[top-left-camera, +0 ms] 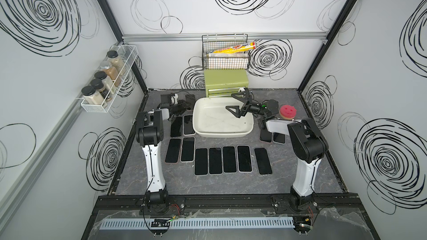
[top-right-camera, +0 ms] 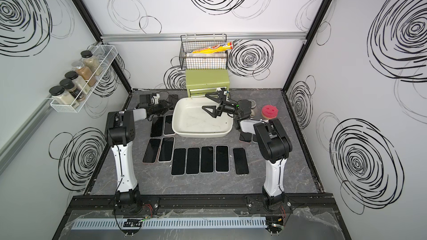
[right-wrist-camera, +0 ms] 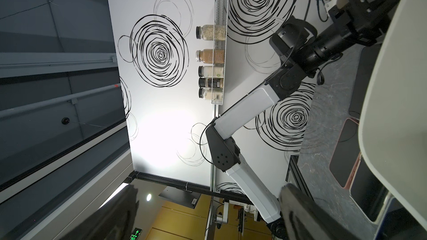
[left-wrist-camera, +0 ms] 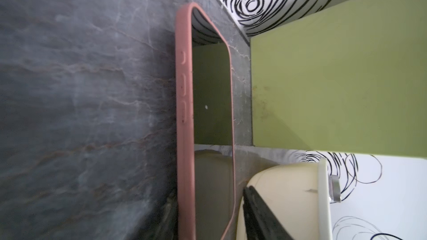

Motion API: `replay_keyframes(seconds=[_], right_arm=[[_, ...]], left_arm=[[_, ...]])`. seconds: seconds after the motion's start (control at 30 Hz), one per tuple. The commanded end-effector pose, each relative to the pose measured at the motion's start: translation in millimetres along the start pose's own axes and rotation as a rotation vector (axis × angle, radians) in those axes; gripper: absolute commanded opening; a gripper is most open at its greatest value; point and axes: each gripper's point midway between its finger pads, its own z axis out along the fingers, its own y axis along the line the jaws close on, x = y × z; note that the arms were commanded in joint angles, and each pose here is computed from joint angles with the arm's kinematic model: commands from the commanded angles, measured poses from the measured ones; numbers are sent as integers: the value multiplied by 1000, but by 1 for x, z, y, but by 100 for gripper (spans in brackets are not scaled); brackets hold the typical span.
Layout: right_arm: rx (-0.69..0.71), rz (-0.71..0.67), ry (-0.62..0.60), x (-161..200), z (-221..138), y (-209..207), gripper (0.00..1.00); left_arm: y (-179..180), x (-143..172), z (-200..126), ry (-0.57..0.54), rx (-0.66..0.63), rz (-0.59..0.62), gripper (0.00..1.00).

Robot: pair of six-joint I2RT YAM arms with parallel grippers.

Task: Take the phone out of the storage box
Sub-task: Place the phone at the center of the board, then reset both arms

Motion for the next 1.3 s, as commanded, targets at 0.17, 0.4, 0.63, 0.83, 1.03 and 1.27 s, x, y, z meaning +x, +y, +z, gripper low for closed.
replay_keyframes(seconds=[0.17, 0.4, 0.63, 0.83, 1.03, 1.27], right_arm=[[36, -102, 3, 3, 4, 16, 100], [168, -240, -7, -9, 10, 13, 100], [772, -667, -90, -54, -12, 12, 100], [1203, -1016, -538, -78, -108, 61, 100], [1502, -1269, -1076, -54, -242, 96, 100], [1626, -1125, -1097, -45, -323, 24, 100]], left_arm=[[-16, -32, -34, -94, -45, 11, 86], [-94, -70, -76, -200, 66, 78, 91], [-195, -79, -165, -366, 114, 267, 94], [-205, -64, -244, -597, -101, 367, 99], [-163, -32, -280, -720, -287, 386, 99], [-91, 36, -297, -896, -393, 424, 99]])
